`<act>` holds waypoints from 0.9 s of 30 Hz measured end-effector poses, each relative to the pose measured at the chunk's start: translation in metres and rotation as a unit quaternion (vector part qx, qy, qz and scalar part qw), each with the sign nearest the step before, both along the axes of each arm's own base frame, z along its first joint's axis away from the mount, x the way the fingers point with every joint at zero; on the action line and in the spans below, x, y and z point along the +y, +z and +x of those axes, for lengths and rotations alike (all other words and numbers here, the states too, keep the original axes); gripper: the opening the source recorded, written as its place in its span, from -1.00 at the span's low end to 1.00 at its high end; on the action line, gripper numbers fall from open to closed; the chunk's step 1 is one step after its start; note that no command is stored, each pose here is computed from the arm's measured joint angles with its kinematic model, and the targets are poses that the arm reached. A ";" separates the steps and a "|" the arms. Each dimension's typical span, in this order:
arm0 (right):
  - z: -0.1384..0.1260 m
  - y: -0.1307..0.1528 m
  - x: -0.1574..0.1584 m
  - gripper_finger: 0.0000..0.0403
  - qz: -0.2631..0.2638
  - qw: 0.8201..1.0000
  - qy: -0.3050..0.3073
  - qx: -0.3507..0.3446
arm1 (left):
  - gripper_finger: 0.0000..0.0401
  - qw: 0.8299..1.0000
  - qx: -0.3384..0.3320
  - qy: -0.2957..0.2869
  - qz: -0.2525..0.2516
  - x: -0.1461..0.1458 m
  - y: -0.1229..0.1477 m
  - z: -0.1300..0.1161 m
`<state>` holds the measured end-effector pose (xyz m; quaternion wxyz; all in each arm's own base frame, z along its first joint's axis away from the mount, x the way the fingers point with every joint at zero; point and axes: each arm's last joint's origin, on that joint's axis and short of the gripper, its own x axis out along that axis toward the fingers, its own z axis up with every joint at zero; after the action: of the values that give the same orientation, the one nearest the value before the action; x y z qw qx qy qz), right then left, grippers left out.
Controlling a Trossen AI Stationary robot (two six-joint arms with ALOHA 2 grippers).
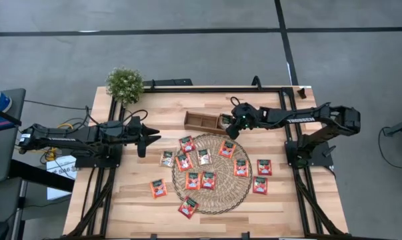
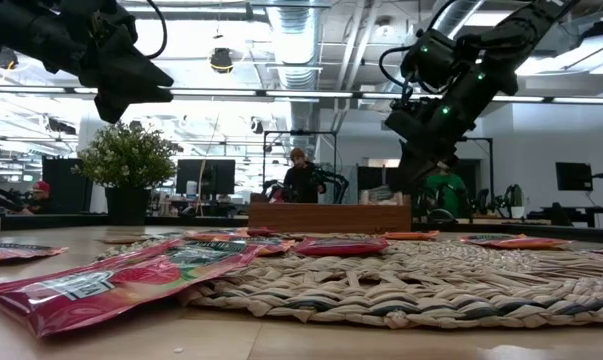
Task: Pick & Place Tea
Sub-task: Put the brown tea bag into the right section of the wooden organizer
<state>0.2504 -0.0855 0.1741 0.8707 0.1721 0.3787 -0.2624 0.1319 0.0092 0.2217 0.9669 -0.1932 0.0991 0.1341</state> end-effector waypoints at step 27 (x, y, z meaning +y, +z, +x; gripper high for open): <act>0.000 0.007 -0.001 -1.00 0.037 0.997 0.061 0.032 | -0.34 1.000 0.000 0.000 0.000 0.000 0.000 0.000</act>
<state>0.2499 -0.0866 0.1808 0.8655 0.1725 0.4255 -0.2002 0.1319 0.0092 0.2217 0.9669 -0.1930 0.0989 0.1341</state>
